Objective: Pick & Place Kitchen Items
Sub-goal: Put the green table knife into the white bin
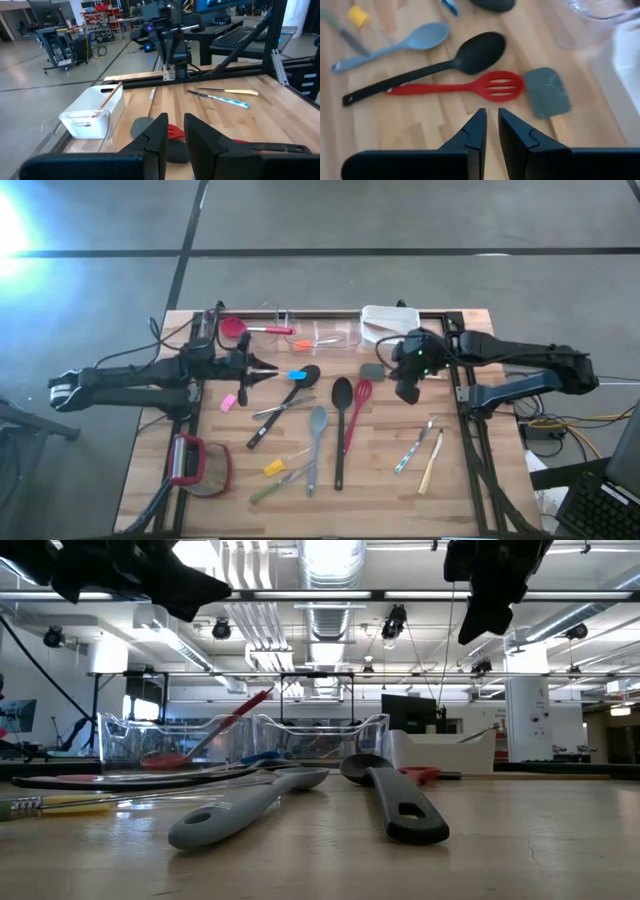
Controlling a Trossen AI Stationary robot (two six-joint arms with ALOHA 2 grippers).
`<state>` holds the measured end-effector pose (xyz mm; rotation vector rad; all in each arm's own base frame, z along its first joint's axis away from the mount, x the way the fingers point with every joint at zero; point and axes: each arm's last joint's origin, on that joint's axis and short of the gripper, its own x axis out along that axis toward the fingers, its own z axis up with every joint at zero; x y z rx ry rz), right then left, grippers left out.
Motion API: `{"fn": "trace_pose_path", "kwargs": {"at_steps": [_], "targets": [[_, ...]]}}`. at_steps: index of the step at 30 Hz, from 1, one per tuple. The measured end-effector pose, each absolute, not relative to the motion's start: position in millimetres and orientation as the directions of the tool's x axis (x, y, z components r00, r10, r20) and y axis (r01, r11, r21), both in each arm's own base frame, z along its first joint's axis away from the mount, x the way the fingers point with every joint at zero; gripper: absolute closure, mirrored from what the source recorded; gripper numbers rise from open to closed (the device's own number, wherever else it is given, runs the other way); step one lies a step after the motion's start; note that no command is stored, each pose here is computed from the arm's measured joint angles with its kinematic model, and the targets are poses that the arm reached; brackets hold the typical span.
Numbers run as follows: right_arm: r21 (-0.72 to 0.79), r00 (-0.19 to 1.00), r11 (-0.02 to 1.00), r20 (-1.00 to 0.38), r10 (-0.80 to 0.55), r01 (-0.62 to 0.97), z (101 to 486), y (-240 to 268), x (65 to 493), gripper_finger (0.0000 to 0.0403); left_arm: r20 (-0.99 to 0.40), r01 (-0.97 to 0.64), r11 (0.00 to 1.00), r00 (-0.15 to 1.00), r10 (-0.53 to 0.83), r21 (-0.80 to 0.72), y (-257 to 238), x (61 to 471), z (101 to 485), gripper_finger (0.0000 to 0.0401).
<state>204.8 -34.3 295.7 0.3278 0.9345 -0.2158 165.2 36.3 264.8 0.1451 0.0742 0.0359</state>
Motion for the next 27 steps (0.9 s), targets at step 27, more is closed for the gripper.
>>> {"fn": "trace_pose_path", "kwargs": {"at_steps": [27], "targets": [[0.173, 0.611, 0.985, -0.779, 0.139, -0.004, 254, 53, 280, 0.036, -0.205, 0.008, 0.998, 0.979, 0.004, 0.059, 35, 164, 259, 0.0334]]}}
